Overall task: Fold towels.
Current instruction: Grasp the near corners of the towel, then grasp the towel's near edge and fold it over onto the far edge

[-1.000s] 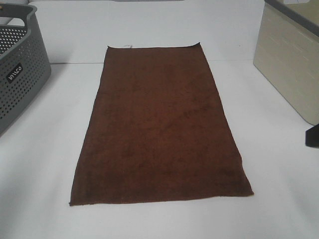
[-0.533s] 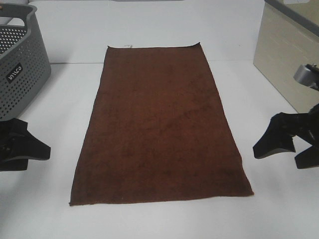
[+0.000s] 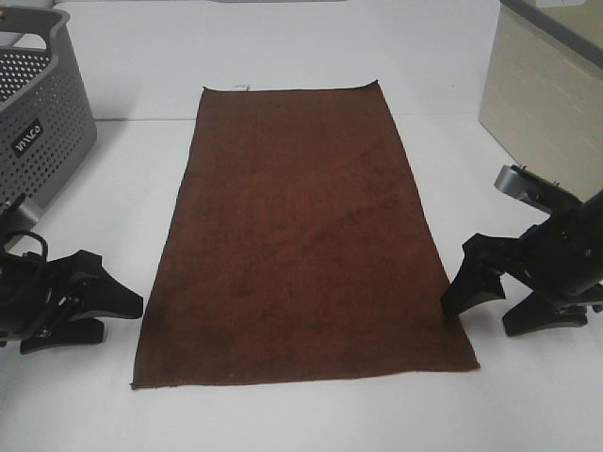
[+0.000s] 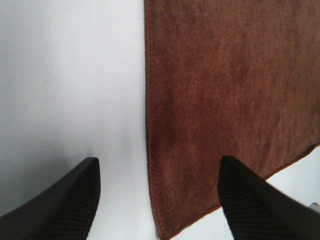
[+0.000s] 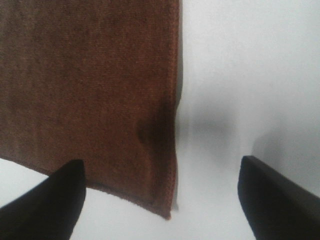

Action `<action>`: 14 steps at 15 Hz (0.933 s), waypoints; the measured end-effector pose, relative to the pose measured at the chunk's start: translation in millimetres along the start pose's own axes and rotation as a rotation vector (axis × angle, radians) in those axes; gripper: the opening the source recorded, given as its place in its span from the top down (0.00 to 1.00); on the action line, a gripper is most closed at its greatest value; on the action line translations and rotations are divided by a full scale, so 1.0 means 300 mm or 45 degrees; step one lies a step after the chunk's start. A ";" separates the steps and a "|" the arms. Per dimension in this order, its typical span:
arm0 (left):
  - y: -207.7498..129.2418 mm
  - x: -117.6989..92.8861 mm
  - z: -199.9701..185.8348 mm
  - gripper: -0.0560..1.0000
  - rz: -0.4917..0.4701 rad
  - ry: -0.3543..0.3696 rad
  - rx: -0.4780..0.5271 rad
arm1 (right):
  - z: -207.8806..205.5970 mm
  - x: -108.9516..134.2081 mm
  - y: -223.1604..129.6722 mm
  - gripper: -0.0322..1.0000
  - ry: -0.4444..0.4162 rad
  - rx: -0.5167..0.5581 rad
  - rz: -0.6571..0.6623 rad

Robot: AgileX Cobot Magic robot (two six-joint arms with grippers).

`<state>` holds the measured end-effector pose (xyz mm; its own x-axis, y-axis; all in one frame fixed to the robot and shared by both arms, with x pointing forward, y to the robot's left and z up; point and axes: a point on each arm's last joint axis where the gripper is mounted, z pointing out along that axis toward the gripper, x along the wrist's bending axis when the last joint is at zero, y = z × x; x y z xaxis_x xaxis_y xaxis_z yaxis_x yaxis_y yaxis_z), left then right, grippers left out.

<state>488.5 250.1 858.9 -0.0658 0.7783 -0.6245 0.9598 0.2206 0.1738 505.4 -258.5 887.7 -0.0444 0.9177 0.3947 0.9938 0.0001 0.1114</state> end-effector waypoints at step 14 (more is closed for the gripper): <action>0.070 -0.114 0.187 0.95 0.160 -0.006 0.084 | 0.150 0.075 0.024 0.97 0.044 -0.006 0.108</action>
<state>526.3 195.0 841.3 0.0573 0.7944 -0.6046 0.9762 0.0822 0.2005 516.1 -220.0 856.3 0.0363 0.9000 0.4343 0.9936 -0.0791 0.0808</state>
